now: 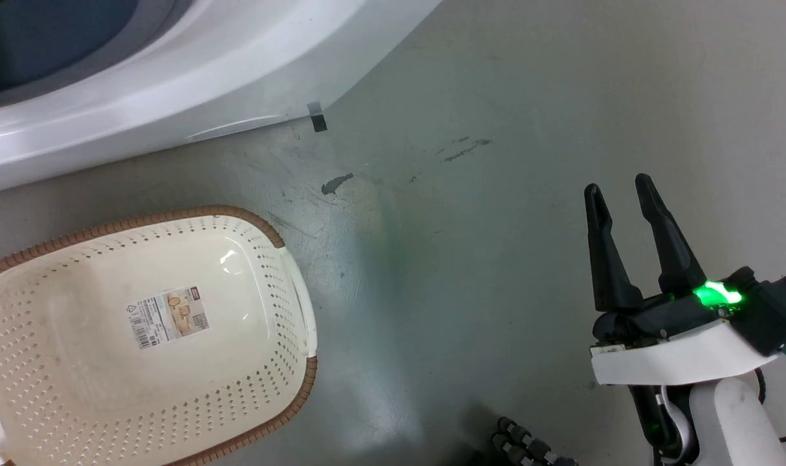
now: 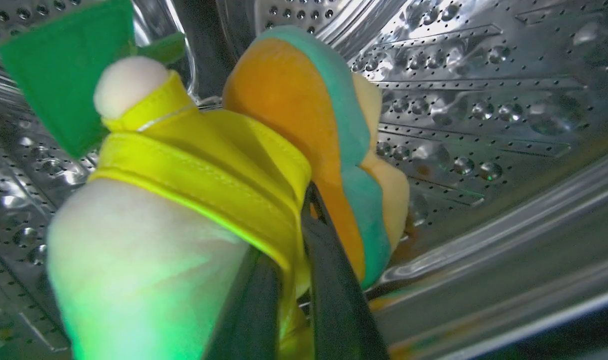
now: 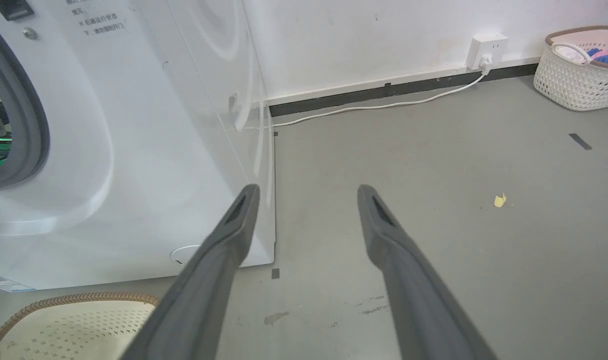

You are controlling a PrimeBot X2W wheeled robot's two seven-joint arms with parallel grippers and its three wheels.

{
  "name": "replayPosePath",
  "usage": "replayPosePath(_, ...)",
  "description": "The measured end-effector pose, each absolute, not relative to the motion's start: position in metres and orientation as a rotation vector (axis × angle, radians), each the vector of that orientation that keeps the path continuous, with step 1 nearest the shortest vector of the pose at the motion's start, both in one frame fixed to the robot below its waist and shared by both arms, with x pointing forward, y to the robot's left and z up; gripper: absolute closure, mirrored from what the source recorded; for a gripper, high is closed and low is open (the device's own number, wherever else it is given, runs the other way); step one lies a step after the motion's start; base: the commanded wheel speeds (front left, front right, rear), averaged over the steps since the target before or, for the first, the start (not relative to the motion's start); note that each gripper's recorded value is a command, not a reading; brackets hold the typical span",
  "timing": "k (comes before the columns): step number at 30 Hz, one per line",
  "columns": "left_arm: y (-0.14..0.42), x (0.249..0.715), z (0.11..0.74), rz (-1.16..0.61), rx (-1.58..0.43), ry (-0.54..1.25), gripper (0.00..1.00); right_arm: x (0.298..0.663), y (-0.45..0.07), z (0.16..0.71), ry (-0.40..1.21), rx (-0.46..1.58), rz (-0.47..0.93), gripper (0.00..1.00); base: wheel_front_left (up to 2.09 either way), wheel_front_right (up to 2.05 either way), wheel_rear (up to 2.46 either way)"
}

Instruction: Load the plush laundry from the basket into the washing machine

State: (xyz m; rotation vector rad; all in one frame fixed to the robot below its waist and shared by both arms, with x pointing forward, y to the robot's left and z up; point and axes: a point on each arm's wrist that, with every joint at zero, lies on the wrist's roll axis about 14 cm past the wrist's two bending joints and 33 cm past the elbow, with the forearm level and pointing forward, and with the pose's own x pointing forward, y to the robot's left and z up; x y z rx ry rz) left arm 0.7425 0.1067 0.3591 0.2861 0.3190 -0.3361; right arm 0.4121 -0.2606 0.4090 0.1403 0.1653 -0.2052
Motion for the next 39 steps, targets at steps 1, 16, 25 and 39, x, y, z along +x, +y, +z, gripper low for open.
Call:
replayPosePath(1,0.107,0.742,0.359,-0.338,0.292,0.319,1.0,0.412,-0.261,0.41,0.164,0.141,-0.205,0.0,0.0,0.0,0.0)
replayPosePath(16,0.111,0.695,0.4,-0.369,0.275,0.206,0.0,0.413,-0.261,0.464,0.017,0.089,-0.178,0.0,0.0,0.0,0.0)
replayPosePath(25,0.104,0.617,0.444,-0.384,0.19,0.109,0.0,0.392,-0.245,0.506,-0.086,0.062,-0.131,0.0,0.0,0.0,0.0)
replayPosePath(39,0.122,0.473,0.535,-0.266,0.008,-0.135,0.0,0.363,-0.199,0.552,-0.222,0.093,0.006,0.0,0.0,0.0,0.0)
